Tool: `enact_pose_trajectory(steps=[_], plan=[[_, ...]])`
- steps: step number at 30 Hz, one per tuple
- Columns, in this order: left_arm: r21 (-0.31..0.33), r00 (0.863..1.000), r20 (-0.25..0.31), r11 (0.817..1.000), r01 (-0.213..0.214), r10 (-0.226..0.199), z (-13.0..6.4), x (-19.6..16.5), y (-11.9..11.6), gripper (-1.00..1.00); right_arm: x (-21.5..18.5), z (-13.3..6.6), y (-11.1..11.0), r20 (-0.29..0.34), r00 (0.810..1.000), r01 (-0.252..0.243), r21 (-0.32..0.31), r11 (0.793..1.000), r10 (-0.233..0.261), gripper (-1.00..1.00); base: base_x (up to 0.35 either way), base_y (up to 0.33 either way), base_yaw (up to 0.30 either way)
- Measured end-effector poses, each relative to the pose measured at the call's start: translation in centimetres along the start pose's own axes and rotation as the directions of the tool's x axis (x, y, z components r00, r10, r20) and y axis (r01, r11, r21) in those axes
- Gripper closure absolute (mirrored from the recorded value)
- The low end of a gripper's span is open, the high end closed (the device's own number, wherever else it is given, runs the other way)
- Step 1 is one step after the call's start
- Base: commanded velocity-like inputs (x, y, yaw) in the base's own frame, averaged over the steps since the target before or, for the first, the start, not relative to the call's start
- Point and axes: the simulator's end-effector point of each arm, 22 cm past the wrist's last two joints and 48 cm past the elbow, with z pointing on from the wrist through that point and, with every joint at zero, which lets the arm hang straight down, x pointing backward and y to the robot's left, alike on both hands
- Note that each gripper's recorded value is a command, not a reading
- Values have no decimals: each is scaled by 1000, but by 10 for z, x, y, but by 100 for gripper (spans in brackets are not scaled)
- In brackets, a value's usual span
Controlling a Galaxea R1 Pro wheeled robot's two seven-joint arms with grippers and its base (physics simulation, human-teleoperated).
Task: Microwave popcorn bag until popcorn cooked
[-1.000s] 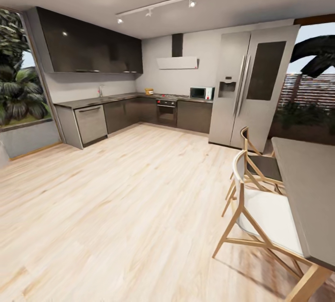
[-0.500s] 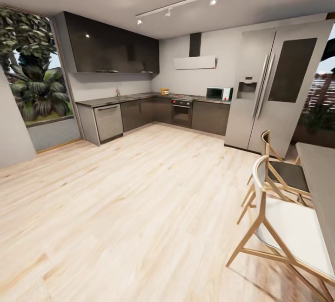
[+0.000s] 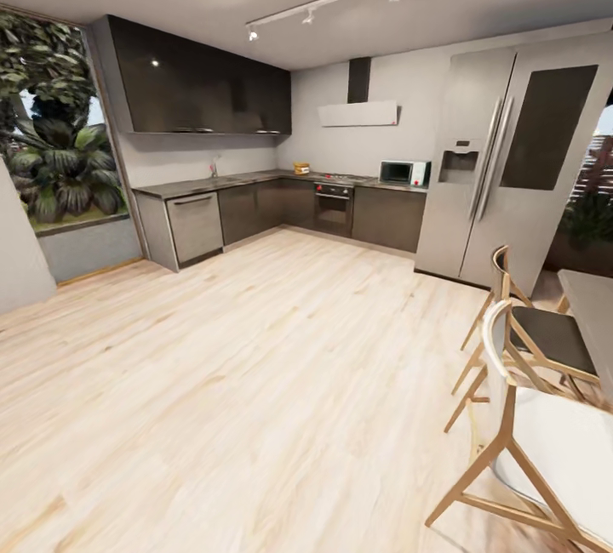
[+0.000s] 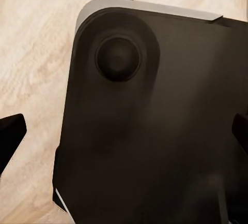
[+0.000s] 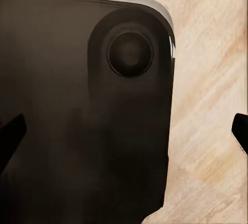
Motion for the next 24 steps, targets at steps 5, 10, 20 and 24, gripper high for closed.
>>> enact_pose_trajectory(steps=[5, 10, 20, 24], plan=[[0, 1000, -1, 1000, 0, 0, 0, 0, 0, -100, 0, 0, 0, 1, 1000, 1, 0, 1000, -1, -100, 325, 0, 0], [0, 1000, -1, 1000, 0, 0, 0, 0, 0, -100, -1, 0, 0, 2, 1000, 1, 0, 1000, -1, -100, 325, 0, 0], [0, 1000, -2, 1000, 1, -1, 0, 1, 0, -100, 0, 0, 0, 1, 1000, -1, 0, 1000, 1, -100, 325, 0, 0], [0, 1000, -3, 1000, 1, -1, 0, 1, 0, -100, 1, 0, 0, -4, 1000, -2, 0, 1000, 2, -100, 326, 0, 0]])
